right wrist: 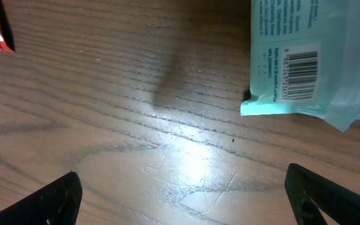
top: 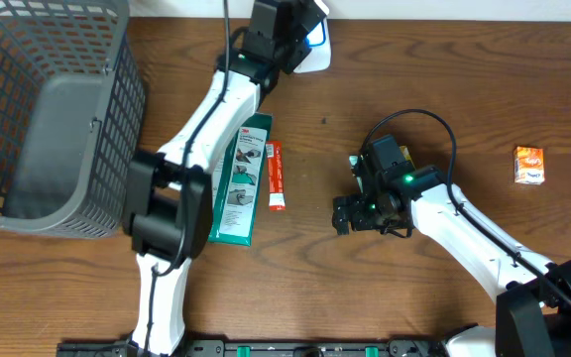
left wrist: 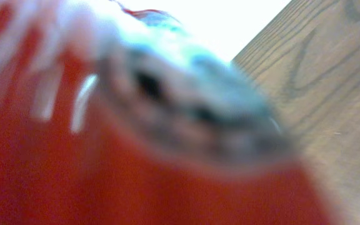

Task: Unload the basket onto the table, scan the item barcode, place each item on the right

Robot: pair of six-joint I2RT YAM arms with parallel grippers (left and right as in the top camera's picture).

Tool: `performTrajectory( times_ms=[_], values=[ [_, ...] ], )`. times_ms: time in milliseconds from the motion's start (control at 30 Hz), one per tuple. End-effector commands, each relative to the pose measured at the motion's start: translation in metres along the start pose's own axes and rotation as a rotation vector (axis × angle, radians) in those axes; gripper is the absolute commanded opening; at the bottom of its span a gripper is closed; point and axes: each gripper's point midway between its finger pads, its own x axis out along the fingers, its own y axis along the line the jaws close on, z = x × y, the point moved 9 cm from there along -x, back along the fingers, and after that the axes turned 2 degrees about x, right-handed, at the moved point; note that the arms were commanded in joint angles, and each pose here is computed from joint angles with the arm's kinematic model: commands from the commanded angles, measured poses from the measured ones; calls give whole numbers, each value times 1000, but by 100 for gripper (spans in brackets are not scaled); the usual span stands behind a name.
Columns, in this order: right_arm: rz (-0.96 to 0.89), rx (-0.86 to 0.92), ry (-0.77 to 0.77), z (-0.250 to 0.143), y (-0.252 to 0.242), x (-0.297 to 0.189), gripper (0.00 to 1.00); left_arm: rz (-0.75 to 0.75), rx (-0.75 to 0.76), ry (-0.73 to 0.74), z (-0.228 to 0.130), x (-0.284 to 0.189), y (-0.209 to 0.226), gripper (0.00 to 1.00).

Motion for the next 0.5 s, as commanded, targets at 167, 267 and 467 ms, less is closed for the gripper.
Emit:
performTrajectory(
  times_ms=[167,267,467],
  values=[
    [20,-13,-25,3,5,-8,99,34,150,-93,6,15,0,7],
    [20,-13,-25,3,5,-8,99,34,160,-102,2,22,-3,7],
    [20,-13,-25,3,5,-8,99,47,163,-116,-9,41,-9,7]
  ],
)
